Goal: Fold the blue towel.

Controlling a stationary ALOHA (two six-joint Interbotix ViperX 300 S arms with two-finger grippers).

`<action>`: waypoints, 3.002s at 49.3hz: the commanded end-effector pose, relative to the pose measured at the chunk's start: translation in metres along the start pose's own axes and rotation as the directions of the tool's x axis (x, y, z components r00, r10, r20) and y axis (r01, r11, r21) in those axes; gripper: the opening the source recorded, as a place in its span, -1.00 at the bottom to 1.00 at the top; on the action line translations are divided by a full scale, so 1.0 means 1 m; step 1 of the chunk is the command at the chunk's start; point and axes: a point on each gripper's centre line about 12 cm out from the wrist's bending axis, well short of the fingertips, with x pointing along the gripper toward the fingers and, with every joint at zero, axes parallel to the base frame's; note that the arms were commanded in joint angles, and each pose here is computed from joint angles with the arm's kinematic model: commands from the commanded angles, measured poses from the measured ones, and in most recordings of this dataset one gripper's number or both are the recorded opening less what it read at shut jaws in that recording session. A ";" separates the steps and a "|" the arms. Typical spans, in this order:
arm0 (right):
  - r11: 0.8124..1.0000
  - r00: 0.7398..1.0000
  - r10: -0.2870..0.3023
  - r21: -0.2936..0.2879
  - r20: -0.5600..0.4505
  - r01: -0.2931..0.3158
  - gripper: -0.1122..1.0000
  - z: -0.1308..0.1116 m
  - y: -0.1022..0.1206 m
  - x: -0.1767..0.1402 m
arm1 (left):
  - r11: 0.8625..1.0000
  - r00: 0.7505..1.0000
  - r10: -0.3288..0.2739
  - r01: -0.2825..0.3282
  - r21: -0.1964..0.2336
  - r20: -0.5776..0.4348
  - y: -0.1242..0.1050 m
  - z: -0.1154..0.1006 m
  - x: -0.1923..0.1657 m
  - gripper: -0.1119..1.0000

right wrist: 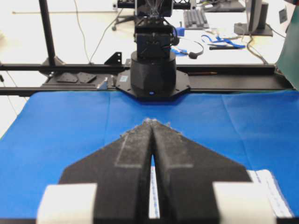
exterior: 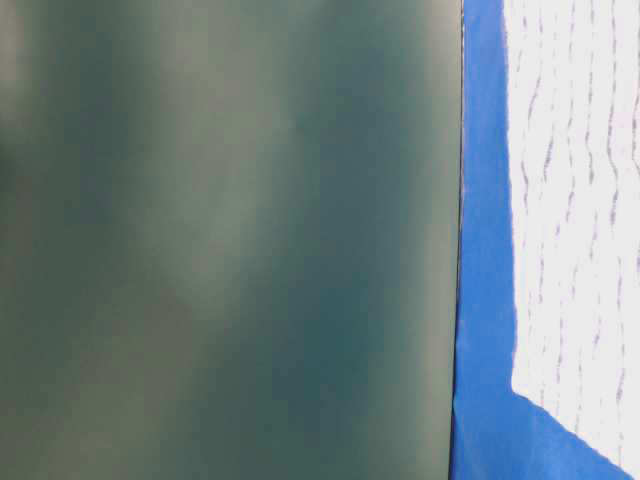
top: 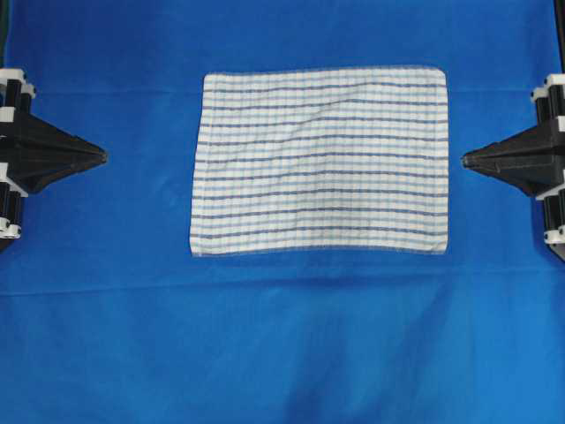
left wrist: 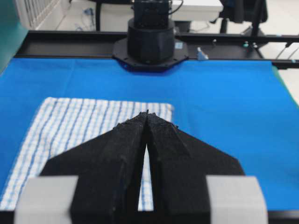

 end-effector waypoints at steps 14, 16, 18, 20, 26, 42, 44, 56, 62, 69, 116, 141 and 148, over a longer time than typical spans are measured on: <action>0.995 0.994 -0.089 0.048 -0.069 0.093 -0.80 0.010 -0.018 0.005 | 0.998 0.998 0.069 -0.069 -0.002 -0.012 0.014 -0.002 0.010 -0.80; 0.990 0.988 -0.122 0.057 -0.093 0.128 -0.80 0.009 -0.025 0.005 | 0.996 0.996 0.091 -0.091 -0.003 -0.017 0.019 -0.004 0.013 -0.80; 0.984 0.981 -0.156 0.063 -0.119 0.165 -0.80 0.007 -0.032 0.005 | 0.993 0.993 0.114 -0.114 -0.006 -0.024 0.024 -0.008 0.016 -0.80; 0.977 0.970 -0.193 0.065 -0.146 0.204 -0.80 0.005 -0.040 0.004 | 0.990 0.990 0.140 -0.141 -0.007 -0.028 0.030 -0.011 0.018 -0.80; 0.944 0.925 -0.306 0.054 -0.225 0.326 -0.80 -0.005 -0.065 0.001 | 0.977 0.975 0.213 -0.214 -0.008 -0.058 0.049 -0.023 0.029 -0.80; 0.825 0.735 -0.493 0.018 -0.466 0.565 -0.78 -0.059 -0.126 -0.006 | 0.940 0.906 0.328 -0.340 0.003 -0.268 0.098 -0.072 0.078 -0.11; 0.817 0.712 -0.495 0.013 -0.497 0.577 -0.78 -0.068 -0.131 -0.005 | 0.936 0.895 0.338 -0.352 0.004 -0.293 0.104 -0.080 0.084 0.10; 0.787 0.578 -0.470 -0.021 -0.668 0.616 0.08 -0.120 -0.156 0.001 | 0.911 0.827 0.379 -0.412 0.012 -0.416 0.138 -0.124 0.112 0.64; 0.775 0.519 -0.460 -0.040 -0.721 0.631 0.30 -0.144 -0.169 0.001 | 0.897 0.789 0.400 -0.442 0.021 -0.467 0.154 -0.147 0.115 0.63; 0.760 0.489 -0.469 -0.054 -0.735 0.647 0.24 -0.163 -0.184 0.001 | 0.878 0.741 0.424 -0.478 0.034 -0.521 0.173 -0.172 0.113 0.63; 0.751 0.408 -0.443 -0.082 -0.799 0.655 -0.70 -0.198 -0.201 -0.006 | 0.874 0.615 0.408 -0.478 0.093 -0.675 0.193 -0.233 0.104 -0.71; 0.737 0.467 -0.500 -0.077 -0.729 0.671 -0.70 -0.159 -0.200 -0.005 | 0.881 0.655 0.420 -0.462 0.107 -0.629 0.187 -0.190 0.104 -0.73; 0.735 0.474 -0.512 -0.079 -0.716 0.674 -0.70 -0.142 -0.193 -0.010 | 0.881 0.670 0.426 -0.461 0.109 -0.608 0.184 -0.179 0.102 -0.73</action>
